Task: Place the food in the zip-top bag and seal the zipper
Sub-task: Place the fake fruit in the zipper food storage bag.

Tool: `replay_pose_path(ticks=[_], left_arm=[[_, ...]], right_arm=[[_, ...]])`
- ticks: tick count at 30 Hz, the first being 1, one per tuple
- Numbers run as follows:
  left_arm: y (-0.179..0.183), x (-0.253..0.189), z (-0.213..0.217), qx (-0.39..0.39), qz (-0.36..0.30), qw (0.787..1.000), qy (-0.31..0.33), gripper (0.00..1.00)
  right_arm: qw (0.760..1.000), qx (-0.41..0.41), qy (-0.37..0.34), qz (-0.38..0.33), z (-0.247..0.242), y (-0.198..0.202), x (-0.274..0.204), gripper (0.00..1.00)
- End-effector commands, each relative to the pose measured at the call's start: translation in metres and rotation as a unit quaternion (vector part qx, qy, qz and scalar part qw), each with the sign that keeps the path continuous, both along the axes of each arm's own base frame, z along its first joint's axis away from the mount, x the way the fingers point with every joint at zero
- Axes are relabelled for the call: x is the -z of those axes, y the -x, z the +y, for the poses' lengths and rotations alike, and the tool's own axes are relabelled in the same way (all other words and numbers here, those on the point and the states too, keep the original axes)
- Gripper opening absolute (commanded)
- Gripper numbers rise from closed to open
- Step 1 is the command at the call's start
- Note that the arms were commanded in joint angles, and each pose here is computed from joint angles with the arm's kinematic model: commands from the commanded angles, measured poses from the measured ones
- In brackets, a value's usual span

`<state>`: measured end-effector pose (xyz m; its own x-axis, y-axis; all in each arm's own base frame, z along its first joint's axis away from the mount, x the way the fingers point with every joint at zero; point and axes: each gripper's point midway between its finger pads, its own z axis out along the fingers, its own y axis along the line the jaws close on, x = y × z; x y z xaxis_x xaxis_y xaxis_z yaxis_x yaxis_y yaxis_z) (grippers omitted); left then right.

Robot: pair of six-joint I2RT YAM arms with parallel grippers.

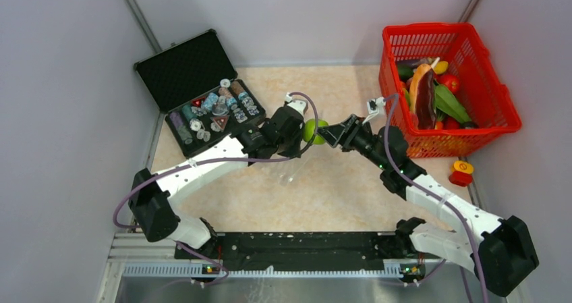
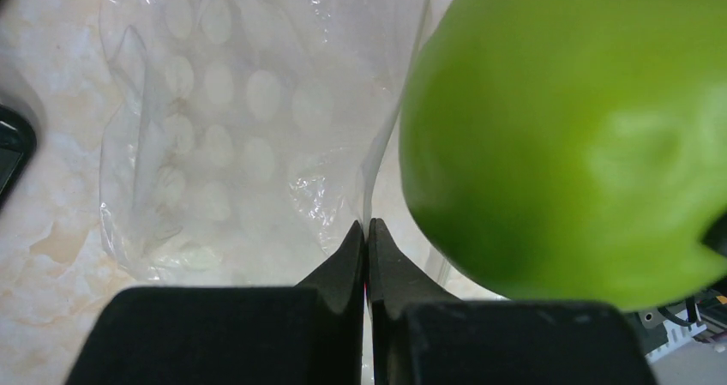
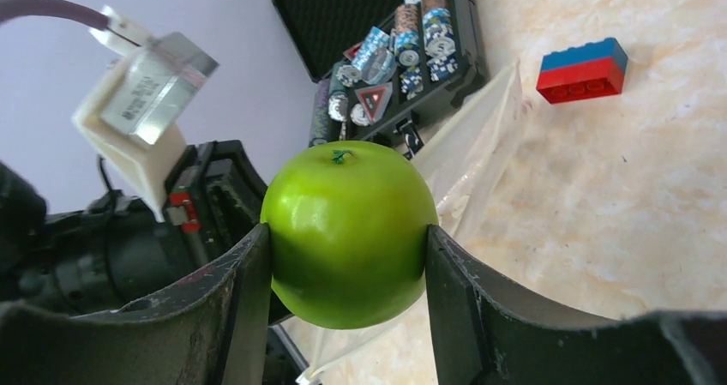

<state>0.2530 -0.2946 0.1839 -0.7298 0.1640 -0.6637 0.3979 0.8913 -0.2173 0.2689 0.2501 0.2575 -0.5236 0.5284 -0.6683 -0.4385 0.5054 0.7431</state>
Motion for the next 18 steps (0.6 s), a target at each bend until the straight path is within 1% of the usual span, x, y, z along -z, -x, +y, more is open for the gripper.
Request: replay_pose_path(ticks=[1,5,8,10,16,18], left_arm=[[-0.009,-0.029,-0.009,-0.010,-0.027,0.999,0.037,0.00],[-0.011,-0.034,-0.005,-0.024,-0.036,0.998,0.039,0.00],[-0.013,-0.039,-0.005,-0.030,-0.041,0.998,0.047,0.00],[-0.012,-0.043,-0.007,-0.027,-0.040,0.997,0.055,0.00],[-0.009,-0.056,-0.014,-0.014,-0.044,0.995,0.083,0.00],[-0.009,-0.059,-0.015,-0.015,-0.046,0.995,0.089,0.00]], right_arm=[[1.000,0.003,0.001,-0.002,0.004,-0.001,0.003,0.17],[0.999,0.010,0.029,0.009,-0.002,0.001,0.020,0.17],[0.999,0.013,0.042,0.006,-0.004,0.002,0.025,0.17],[0.998,0.013,0.054,-0.001,-0.006,0.002,0.028,0.17],[0.995,0.008,0.101,0.007,-0.005,0.000,0.041,0.18],[0.991,0.017,0.129,0.016,-0.006,-0.002,0.048,0.19]])
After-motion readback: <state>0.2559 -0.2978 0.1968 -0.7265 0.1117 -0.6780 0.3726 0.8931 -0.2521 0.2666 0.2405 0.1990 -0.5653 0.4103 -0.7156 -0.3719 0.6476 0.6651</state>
